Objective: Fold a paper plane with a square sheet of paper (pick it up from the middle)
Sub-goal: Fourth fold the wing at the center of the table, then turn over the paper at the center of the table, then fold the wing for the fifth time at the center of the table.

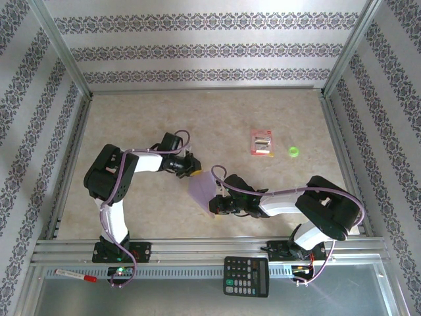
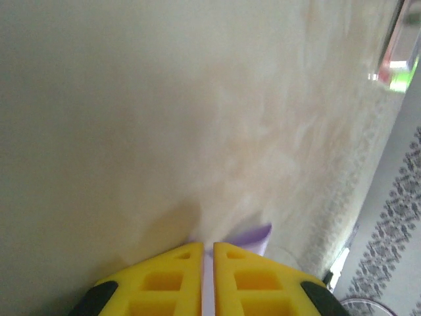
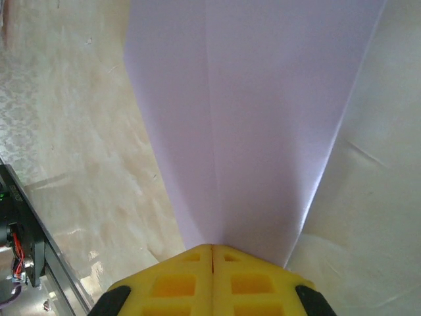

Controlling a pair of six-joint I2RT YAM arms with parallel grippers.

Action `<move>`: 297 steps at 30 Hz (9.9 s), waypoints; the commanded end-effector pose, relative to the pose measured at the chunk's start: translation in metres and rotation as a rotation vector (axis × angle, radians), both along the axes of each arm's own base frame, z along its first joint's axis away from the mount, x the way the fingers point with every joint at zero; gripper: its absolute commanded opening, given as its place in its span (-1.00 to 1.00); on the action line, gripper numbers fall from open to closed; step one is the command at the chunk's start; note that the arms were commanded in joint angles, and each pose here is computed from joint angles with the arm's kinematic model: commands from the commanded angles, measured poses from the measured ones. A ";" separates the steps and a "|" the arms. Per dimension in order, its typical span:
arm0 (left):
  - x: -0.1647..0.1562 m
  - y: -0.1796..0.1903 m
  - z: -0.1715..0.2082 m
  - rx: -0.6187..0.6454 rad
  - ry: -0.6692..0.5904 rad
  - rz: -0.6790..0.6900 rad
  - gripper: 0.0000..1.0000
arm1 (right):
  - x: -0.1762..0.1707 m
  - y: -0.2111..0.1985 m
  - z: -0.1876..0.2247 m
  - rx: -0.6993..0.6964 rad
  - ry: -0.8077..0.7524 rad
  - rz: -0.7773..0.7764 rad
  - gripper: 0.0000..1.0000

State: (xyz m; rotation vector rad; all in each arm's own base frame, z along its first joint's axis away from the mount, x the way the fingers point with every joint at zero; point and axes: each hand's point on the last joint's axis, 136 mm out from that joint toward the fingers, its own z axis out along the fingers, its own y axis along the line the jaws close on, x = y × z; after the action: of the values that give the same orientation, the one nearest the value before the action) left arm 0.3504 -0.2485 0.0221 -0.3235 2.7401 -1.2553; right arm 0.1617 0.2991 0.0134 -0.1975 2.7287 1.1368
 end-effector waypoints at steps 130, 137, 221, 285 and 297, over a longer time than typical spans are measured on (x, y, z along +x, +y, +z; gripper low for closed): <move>-0.067 -0.022 -0.010 0.137 -0.066 -0.144 -0.66 | 0.014 -0.008 0.028 -0.035 -0.119 -0.044 -0.36; -0.066 -0.022 -0.009 0.138 -0.068 -0.143 -0.66 | 0.015 0.007 0.021 0.005 -0.084 -0.023 -0.44; -0.082 -0.031 0.076 -0.123 -0.094 -0.065 -0.80 | 0.044 -0.020 0.008 -0.236 -0.144 -0.020 -0.88; -0.046 -0.065 -0.017 -0.015 -0.021 -0.560 -0.97 | 0.099 -0.088 0.012 0.000 0.119 -0.306 -0.37; -0.046 -0.064 -0.020 -0.003 -0.020 -0.560 -0.97 | 0.115 -0.086 0.016 0.098 0.135 -0.419 -0.42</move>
State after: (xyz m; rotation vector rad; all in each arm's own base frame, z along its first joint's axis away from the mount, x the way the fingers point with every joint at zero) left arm 0.3124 -0.3239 0.0221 0.5037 2.8290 -1.4034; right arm 0.2654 0.2119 0.0238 0.4099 2.7015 1.1416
